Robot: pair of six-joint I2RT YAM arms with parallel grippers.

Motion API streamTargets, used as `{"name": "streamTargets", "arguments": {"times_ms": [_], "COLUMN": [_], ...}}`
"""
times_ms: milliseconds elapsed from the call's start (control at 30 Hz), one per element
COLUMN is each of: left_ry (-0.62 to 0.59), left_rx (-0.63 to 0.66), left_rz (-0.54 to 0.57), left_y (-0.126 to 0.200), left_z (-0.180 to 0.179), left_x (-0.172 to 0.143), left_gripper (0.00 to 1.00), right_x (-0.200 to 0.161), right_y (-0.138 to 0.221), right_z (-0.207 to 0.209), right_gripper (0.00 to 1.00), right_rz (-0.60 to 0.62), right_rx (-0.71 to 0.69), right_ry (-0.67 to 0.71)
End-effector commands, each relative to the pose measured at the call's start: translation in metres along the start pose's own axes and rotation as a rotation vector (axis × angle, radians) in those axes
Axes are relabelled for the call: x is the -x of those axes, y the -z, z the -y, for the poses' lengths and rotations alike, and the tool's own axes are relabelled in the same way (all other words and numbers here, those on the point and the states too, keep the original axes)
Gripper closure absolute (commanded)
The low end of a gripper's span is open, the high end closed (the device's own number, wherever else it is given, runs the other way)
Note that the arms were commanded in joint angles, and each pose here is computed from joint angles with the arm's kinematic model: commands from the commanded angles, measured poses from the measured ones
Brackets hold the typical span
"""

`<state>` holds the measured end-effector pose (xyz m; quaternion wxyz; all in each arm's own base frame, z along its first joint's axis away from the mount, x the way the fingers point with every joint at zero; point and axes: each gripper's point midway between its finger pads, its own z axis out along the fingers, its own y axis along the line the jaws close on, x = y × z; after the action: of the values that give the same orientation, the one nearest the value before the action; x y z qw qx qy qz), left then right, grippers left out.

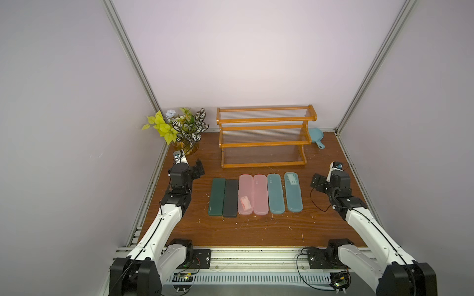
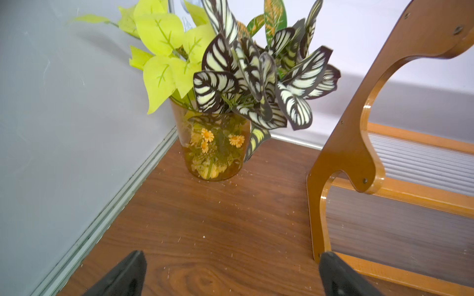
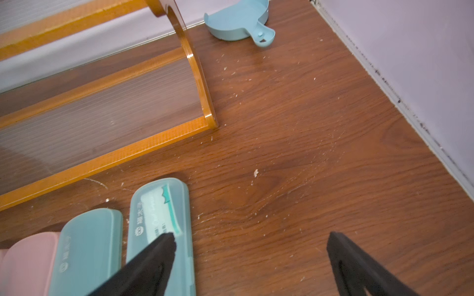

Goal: Remove the pencil cases from the shelf
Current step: Reset both arms

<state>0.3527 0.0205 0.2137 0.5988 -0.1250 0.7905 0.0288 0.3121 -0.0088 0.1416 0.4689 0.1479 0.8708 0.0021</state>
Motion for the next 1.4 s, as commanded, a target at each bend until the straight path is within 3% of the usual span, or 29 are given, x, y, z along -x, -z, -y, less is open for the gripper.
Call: {"name": "streamTargets", "arguments": {"times_ms": [0, 133, 300, 800, 1000, 1367], "left_ry": [-0.067, -0.093, -0.079, -0.158, -0.158, -0.174], "left_rx": [0.001, 0.058, 0.057, -0.187, -0.168, -0.176], "left_rz": [0.146, 0.251, 0.241, 0.203, 0.178, 0.176], "left_y": [0.007, 0.015, 0.008, -0.023, -0.039, -0.039], "left_z": [-0.005, -0.022, -0.037, -0.002, -0.002, 0.002], "left_x": [0.016, 0.006, -0.017, -0.074, -0.081, -0.081], "left_gripper": [0.01, 0.01, 0.01, 0.01, 0.01, 0.01], "right_x": [0.028, 0.039, 0.040, 0.041, 0.040, 0.039], "right_y": [0.009, 0.022, 0.031, 0.010, -0.003, -0.049], "right_z": [-0.002, -0.004, -0.006, -0.012, -0.011, -0.007], "right_gripper": [0.01, 0.01, 0.01, 0.01, 0.01, 0.01], "right_rz": [0.166, 0.326, 0.426, 0.413, 0.409, 0.422], "right_rx": [0.019, 0.057, 0.093, 0.091, 0.068, 0.042], "right_ry": [0.048, 0.090, 0.127, 0.156, 0.164, 0.160]}}
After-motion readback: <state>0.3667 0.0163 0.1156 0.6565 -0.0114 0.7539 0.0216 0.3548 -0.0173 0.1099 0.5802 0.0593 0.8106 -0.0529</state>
